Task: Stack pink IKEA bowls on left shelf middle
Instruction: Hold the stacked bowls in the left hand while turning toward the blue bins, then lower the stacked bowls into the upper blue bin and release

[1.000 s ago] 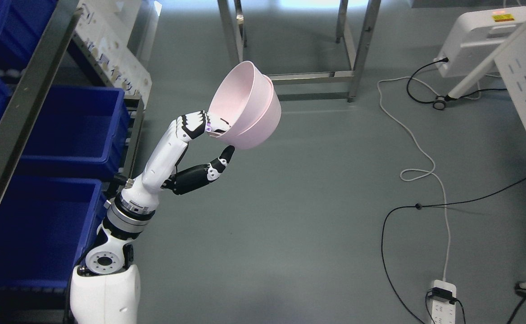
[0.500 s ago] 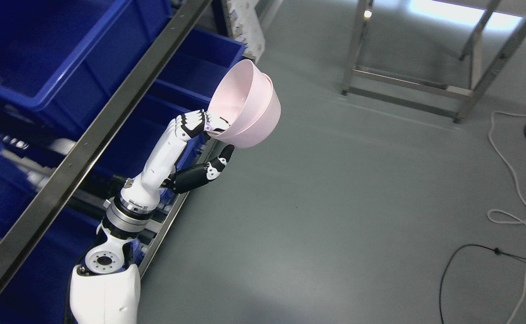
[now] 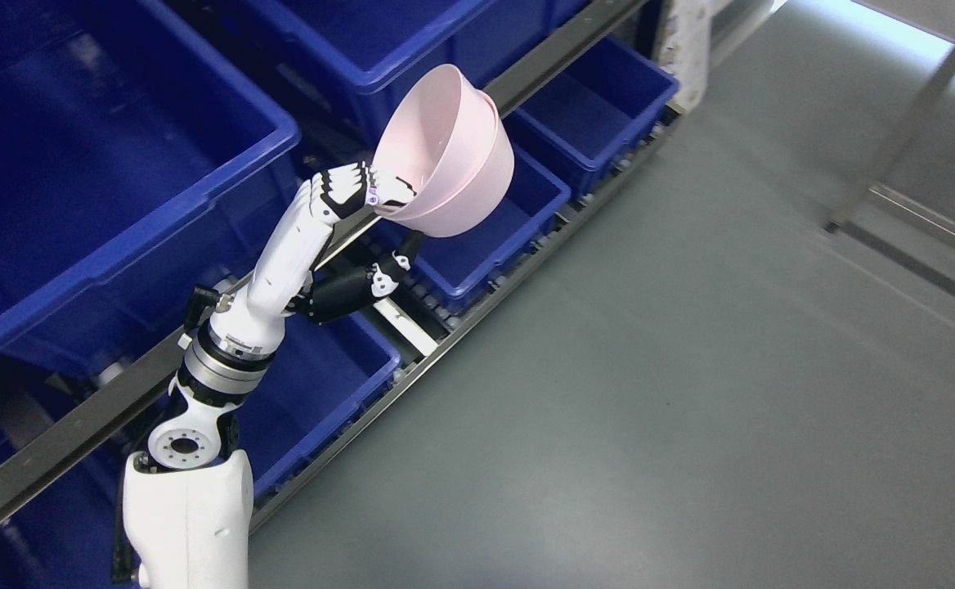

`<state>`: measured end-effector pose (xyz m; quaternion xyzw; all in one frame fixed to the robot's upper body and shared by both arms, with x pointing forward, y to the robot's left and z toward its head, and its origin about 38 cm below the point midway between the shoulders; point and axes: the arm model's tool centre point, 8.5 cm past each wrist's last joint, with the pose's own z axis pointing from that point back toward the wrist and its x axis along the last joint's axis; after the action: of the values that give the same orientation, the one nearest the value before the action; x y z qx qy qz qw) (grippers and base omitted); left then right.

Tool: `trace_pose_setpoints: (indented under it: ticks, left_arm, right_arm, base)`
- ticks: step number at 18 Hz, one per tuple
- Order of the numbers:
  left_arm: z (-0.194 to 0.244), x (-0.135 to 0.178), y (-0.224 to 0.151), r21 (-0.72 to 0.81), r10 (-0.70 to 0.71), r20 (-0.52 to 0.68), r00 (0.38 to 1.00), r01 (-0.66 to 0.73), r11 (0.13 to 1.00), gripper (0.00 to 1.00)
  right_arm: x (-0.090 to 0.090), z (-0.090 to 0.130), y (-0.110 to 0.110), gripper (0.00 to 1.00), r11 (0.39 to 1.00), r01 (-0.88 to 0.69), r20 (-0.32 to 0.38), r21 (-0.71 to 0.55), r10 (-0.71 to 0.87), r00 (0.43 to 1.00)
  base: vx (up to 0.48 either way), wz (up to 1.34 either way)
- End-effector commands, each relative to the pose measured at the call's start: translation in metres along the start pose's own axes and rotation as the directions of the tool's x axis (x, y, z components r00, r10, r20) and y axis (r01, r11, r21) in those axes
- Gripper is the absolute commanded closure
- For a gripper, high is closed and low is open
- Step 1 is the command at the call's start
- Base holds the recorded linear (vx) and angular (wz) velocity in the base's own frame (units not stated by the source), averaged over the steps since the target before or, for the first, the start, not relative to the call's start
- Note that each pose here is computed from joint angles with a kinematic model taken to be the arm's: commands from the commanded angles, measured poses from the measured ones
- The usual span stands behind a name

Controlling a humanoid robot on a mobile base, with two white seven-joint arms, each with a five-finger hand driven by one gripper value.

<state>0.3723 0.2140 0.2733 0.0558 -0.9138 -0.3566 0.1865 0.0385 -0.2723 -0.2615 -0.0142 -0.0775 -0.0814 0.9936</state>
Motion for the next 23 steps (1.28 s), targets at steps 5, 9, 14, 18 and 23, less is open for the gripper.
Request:
trace_pose_setpoints:
  ticks: [5, 9, 14, 18, 23]
  left_arm:
    - [-0.096, -0.002, 0.078, -0.089, -0.135, -0.002, 0.991, 0.134, 0.987, 0.86]
    - [-0.093, -0.02, 0.066, -0.25, -0.195, -0.141, 0.971, 0.155, 0.956, 0.85]
    - [-0.115, -0.031, 0.066, -0.342, -0.23, -0.206, 0.951, 0.15, 0.928, 0.85]
    - [-0.122, -0.044, 0.037, -0.472, -0.172, -0.278, 0.945, 0.021, 0.882, 0.85]
    - [-0.139, -0.087, 0.01, -0.59, -0.186, -0.358, 0.915, -0.068, 0.804, 0.84]
  right_arm:
    - [0.002, 0.001, -0.011, 0.0, 1.0, -0.004, 0.003, -0.017, 0.004, 1.0]
    - [0.002, 0.001, -0.011, 0.0, 1.0, -0.004, 0.003, -0.017, 0.004, 1.0]
    - [0.002, 0.001, -0.011, 0.0, 1.0, -0.004, 0.003, -0.017, 0.004, 1.0]
    - [0.002, 0.001, -0.011, 0.0, 1.0, -0.004, 0.003, -0.017, 0.004, 1.0]
    - [0.002, 0.001, -0.011, 0.0, 1.0, -0.004, 0.003, -0.017, 0.004, 1.0]
  base:
    - [0.035, 0.87]
    - [0.059, 0.7]
    - [0.047, 0.31]
    - [0.017, 0.11]
    - [0.018, 0.09]
